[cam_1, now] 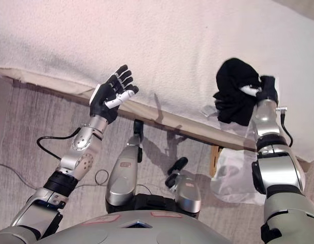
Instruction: Put the clothes on the bed into the basket.
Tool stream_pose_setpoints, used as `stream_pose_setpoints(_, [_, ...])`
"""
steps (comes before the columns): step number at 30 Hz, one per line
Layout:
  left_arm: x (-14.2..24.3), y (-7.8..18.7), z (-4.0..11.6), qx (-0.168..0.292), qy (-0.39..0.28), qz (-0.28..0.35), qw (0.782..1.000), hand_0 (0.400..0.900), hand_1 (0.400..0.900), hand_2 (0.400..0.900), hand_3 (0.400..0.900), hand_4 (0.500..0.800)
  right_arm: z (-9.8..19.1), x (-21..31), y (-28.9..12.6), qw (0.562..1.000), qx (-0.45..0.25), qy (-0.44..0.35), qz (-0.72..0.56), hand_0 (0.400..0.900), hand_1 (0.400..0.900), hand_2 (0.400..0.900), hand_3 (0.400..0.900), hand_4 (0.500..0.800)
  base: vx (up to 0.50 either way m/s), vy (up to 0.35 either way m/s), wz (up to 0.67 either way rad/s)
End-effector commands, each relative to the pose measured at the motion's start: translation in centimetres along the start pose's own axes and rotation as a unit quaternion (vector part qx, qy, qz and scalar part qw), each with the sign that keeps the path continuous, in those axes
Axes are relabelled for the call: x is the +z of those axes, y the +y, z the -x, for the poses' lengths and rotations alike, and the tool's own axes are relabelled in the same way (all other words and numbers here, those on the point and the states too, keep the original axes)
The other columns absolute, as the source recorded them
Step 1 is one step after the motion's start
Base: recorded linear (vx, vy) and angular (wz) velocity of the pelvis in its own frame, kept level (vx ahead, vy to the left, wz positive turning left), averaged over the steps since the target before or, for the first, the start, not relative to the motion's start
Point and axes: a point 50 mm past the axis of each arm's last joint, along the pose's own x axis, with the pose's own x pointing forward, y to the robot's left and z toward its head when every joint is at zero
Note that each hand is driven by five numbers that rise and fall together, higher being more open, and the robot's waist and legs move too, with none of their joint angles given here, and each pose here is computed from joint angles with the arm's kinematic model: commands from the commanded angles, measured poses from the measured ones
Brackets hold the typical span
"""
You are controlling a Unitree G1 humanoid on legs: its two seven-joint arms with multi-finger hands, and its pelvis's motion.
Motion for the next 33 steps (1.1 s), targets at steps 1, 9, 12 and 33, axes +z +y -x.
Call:
stream_pose_setpoints(1, [1.2,-0.9,0.7,-0.029,-0.056,-0.028,0.998,0.9,0.9,0.9,0.9,0.8,0.1,-2.0,-6.9,0.995,-0.086,0.005,0.058,0.4,0.4,0.4,0.4,0.5,-0.006,0.03,-0.19])
stream_pose_setpoints(9, [0.9,1.4,1.7,0.021,-0.042,-0.043,0.998,0.9,0.9,0.9,0.9,0.8,1.8,-4.8,-7.3,0.994,-0.092,0.012,0.049,0.4,0.4,0.4,0.4,0.5,-0.022,0.043,-0.29])
stream_pose_setpoints(12, [0.7,1.7,1.9,0.031,-0.039,-0.039,0.998,0.9,0.9,0.9,0.9,0.8,2.8,-6.7,-8.4,0.993,-0.109,0.037,0.041,0.4,0.4,0.4,0.4,0.5,-0.009,0.019,-0.2])
stream_pose_setpoints(33, [-0.1,1.4,2.6,0.004,-0.024,-0.019,1.0,0.9,0.9,0.9,0.9,0.8,7.1,-14.6,-16.9,0.952,-0.198,0.234,0.02,0.4,0.4,0.4,0.4,0.5,0.027,-0.016,-0.14])
